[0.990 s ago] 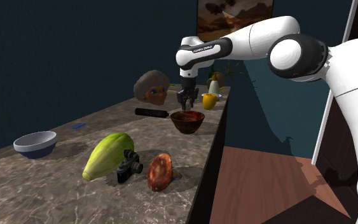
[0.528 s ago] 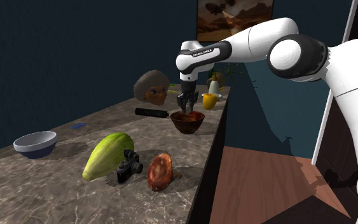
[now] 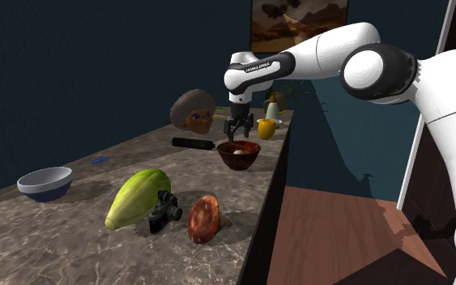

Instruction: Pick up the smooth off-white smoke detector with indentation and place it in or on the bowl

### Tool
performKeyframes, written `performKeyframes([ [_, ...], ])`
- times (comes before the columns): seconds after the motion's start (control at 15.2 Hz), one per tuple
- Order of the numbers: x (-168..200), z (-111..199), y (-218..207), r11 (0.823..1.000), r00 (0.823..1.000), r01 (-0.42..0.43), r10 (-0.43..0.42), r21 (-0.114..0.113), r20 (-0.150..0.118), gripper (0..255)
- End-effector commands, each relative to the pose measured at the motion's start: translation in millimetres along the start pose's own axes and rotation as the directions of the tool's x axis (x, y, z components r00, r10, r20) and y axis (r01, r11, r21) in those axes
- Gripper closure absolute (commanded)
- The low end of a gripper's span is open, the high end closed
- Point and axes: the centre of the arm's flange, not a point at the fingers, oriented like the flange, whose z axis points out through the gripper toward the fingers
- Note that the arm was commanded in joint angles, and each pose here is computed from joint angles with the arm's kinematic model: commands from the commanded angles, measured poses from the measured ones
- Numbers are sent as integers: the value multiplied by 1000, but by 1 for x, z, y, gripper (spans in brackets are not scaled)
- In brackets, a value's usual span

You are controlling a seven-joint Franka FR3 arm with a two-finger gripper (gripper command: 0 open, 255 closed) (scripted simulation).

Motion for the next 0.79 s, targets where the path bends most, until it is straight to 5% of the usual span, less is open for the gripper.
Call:
performKeyframes([
  [0.0,0,0,0,1000,1000,0,0,0,0,0],
  [0.26,0,-50,0,1000,1000,0,0,0,0,0],
  [0.73,0,-50,0,1000,1000,0,0,0,0,0],
])
